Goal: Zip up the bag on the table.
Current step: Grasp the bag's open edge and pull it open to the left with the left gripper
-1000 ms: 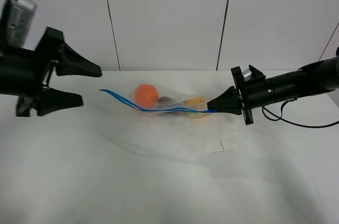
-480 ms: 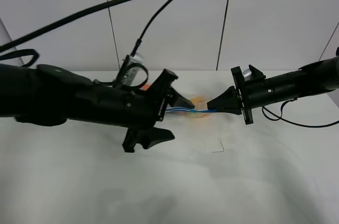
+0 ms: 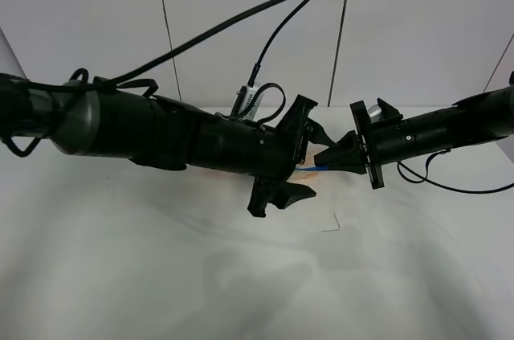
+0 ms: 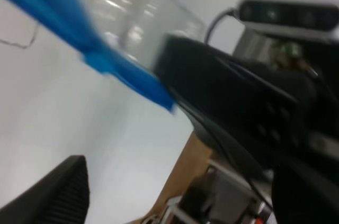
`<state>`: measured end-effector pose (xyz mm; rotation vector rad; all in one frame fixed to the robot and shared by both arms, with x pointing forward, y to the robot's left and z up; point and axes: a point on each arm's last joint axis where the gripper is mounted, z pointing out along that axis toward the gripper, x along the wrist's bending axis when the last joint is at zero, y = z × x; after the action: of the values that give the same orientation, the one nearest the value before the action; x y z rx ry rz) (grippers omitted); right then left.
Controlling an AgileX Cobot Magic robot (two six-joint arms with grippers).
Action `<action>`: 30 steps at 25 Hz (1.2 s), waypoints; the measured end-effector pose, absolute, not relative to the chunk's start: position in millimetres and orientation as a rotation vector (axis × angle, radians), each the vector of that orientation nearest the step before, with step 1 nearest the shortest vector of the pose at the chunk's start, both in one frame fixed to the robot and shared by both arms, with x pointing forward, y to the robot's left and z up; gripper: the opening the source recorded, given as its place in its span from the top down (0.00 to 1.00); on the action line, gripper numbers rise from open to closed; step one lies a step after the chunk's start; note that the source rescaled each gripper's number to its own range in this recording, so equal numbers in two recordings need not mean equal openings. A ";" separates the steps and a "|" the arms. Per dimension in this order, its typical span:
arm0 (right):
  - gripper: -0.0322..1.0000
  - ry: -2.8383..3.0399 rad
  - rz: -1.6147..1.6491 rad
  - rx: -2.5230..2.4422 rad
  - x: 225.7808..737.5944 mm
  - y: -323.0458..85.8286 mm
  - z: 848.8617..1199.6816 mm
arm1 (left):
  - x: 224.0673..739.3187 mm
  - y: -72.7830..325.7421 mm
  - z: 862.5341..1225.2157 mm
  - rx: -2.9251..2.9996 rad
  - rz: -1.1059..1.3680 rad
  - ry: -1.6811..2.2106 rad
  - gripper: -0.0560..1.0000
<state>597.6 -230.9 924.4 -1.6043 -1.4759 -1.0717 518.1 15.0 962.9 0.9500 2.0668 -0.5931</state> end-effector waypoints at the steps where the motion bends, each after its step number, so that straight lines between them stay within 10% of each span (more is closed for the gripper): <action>1: 0.97 -1.476 -1.072 -1.604 597.6 -230.9 924.4 | 519.3 15.0 957.9 0.937 -0.586 2.087 0.00; 14: 0.97 -1.477 -1.072 -1.604 597.6 -230.9 924.4 | 529.0 22.8 942.7 0.793 -0.460 2.188 0.16; 30: 0.97 -1.488 -1.062 -1.601 596.9 -231.1 923.8 | 528.9 22.2 943.2 0.788 -0.471 2.189 0.69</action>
<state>596.9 -231.1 923.8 -1.6013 -1.4885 -1.0624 528.9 22.2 943.2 0.7880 2.1892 -0.4712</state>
